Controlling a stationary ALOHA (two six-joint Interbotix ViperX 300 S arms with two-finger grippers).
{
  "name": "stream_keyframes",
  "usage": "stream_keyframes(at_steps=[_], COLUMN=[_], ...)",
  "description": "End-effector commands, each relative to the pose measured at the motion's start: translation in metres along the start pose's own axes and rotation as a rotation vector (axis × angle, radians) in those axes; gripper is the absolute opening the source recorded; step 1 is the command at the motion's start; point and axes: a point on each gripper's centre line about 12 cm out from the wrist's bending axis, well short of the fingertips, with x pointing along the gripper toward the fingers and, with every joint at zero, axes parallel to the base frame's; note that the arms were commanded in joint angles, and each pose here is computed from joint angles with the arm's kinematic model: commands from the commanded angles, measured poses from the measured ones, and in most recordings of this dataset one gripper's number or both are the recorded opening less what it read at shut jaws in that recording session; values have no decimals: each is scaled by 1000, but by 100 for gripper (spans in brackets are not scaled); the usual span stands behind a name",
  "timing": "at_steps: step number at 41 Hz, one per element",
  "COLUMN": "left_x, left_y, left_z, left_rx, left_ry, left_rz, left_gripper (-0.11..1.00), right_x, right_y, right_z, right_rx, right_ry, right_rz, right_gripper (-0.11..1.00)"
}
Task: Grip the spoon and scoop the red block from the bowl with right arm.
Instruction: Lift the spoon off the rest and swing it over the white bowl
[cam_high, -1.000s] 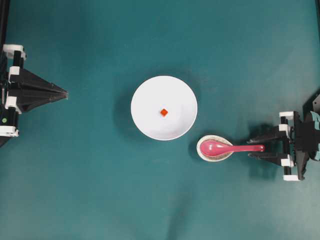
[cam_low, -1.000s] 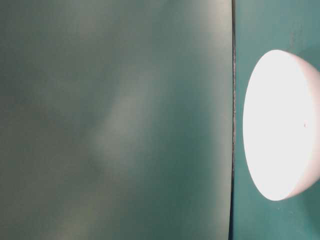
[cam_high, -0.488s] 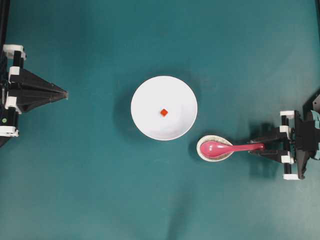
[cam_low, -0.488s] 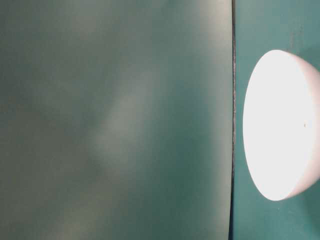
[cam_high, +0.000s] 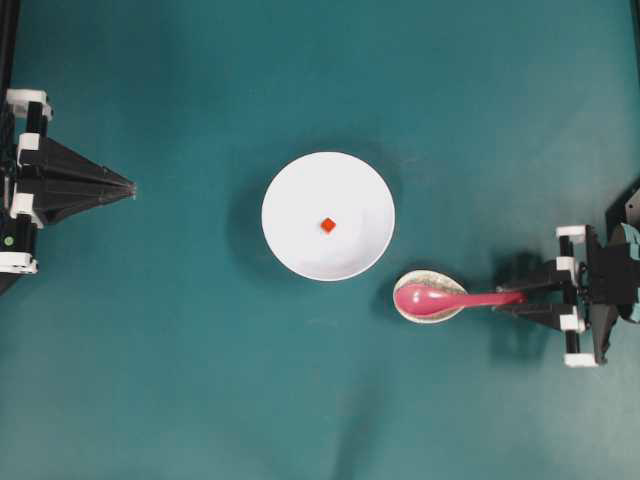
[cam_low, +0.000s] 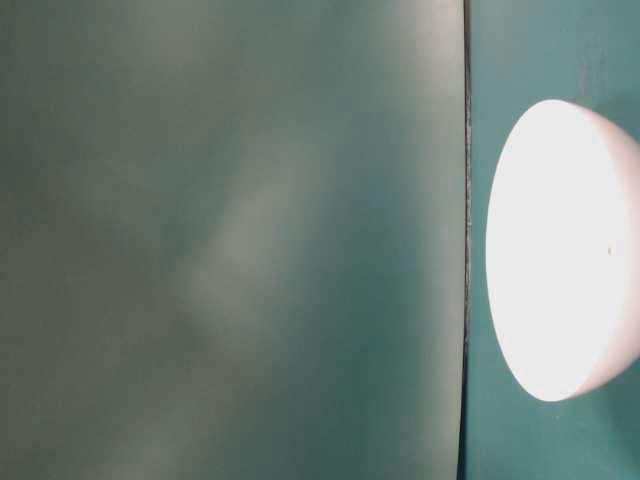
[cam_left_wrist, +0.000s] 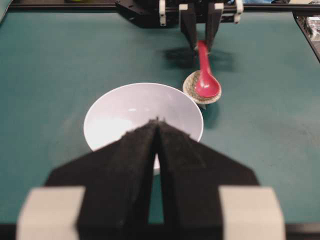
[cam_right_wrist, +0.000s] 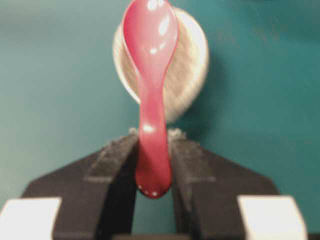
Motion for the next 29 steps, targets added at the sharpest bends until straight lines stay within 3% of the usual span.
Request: stream_keyframes(at_steps=[1, 5, 16, 22, 29], left_x=[2, 1, 1, 1, 1], left_y=[0, 0, 0, 0, 0], left_z=[11, 13, 13, 14, 16], left_rx=[-8, -14, -15, -15, -26], left_ry=[-32, -38, -41, -49, -54], left_rz=[1, 1, 1, 1, 1], left_gripper=[0, 0, 0, 0, 0], right_x=[4, 4, 9, 16, 25], right_y=[11, 14, 8, -6, -36], right_z=[23, 43, 109, 150, 199], right_rx=[79, 121, 160, 197, 317], right_ry=[-75, -114, -146, -54, 100], right_rz=[25, 36, 28, 42, 63], right_gripper=[25, 25, 25, 25, 25])
